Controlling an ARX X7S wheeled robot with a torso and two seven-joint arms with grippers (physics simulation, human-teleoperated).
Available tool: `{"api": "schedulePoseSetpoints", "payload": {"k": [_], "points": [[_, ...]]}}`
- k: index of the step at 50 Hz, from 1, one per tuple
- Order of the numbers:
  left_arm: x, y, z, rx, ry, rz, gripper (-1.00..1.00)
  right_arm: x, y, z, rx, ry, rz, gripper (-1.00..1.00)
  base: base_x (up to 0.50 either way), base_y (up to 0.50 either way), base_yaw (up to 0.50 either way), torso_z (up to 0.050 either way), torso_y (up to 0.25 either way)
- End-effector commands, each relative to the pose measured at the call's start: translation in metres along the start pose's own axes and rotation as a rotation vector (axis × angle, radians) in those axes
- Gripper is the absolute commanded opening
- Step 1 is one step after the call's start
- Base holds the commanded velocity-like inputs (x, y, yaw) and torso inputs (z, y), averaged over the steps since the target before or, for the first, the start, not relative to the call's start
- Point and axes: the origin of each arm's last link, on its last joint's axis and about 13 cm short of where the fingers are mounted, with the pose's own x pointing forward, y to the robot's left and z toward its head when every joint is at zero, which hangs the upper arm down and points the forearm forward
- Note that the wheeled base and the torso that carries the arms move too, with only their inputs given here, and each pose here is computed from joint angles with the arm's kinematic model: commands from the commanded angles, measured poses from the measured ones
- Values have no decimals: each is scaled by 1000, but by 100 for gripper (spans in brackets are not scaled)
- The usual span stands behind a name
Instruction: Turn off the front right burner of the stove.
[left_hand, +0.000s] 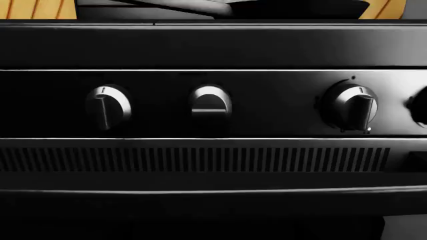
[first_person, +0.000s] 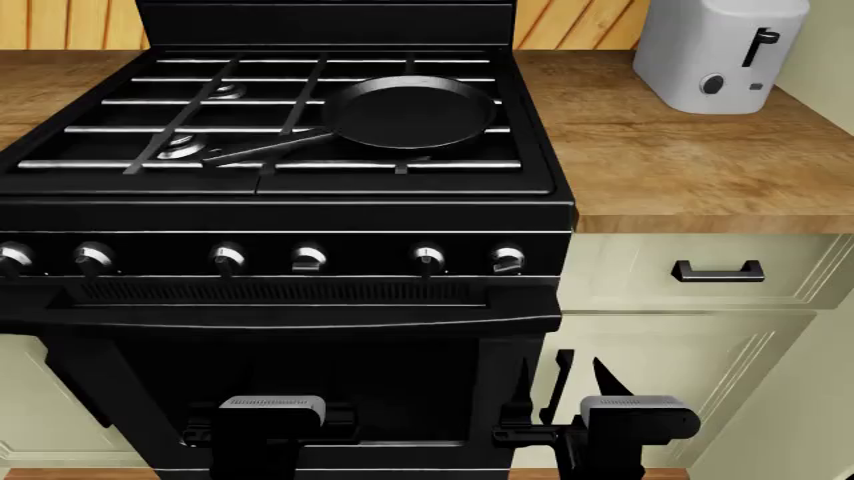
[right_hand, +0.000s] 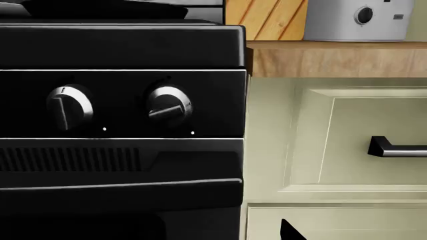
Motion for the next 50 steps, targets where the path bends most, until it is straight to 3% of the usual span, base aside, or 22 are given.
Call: {"api": "schedulePoseSetpoints", "payload": {"k": [1,9,32,45,50], "points": [[1,0,0,-2,3,1,100,0,1,-1,-5,4,0,100,0,0,0,0,0],[1,0,-1,-11,40,-5,100,4,-2,-2,-1,38,-7,100,0,0,0,-4,11],[-4,-4,-3,64,41,-21,100,6,-5,2,-35,28,-23,100,0,0,0,-44,167],[-6,-5,-3,69,37,-28,100,5,-6,3,-69,13,-22,100,0,0,0,-48,197],[-8,-6,-3,67,34,-36,100,5,-7,4,-90,-4,-29,100,0,443,0,-7,20]]}}
